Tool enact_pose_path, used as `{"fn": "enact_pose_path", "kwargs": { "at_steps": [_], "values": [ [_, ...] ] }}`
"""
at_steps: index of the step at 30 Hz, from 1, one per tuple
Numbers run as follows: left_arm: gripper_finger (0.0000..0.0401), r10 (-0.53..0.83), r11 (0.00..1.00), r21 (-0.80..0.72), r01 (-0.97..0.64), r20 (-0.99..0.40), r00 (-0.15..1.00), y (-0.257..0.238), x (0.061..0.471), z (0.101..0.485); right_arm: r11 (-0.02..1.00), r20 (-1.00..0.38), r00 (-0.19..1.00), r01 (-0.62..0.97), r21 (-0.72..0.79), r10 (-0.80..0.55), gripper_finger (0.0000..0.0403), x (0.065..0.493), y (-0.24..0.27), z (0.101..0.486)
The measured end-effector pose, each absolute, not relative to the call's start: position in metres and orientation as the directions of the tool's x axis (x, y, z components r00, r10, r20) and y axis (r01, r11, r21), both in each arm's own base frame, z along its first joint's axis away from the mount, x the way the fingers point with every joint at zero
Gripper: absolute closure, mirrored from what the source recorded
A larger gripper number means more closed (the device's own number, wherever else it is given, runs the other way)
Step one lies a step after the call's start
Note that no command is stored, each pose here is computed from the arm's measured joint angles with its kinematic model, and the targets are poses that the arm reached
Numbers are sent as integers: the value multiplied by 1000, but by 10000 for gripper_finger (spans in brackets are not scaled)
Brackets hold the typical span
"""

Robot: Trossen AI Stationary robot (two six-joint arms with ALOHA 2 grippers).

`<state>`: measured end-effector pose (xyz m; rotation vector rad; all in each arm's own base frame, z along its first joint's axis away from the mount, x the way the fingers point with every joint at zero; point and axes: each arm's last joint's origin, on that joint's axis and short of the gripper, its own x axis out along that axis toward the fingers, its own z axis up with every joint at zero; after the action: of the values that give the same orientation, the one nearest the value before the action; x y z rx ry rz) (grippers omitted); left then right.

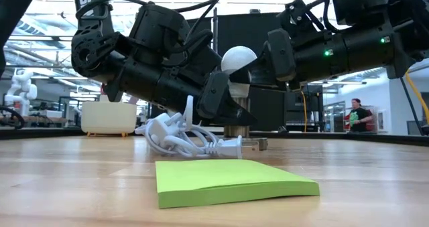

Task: Screw lightbulb
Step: Remove the lightbulb from the lamp

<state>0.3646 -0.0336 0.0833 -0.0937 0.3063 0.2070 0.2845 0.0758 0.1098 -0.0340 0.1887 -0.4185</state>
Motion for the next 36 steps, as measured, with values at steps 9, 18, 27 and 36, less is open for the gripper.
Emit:
{"fn": "enact_pose_path", "kwargs": {
  "at_steps": [9, 18, 27, 36],
  "values": [
    [220, 161, 980, -59, -188, -313, 936, -34, 364, 83, 920, -190, 901, 371, -123, -389, 166, 281, 83, 108],
    [220, 92, 991, -64, -119, -318, 944, -38, 364, 83, 949, -199, 932, 273, -160, -302, 166, 284, 80, 109],
    [220, 34, 996, -64, -57, -318, 947, -42, 364, 83, 983, -205, 967, 126, -135, -152, 181, 290, 69, 110],
    [220, -38, 996, -90, 11, -309, 950, -44, 364, 84, 995, -237, 971, -50, -81, 30, 183, 293, 54, 120]
  ]
}}
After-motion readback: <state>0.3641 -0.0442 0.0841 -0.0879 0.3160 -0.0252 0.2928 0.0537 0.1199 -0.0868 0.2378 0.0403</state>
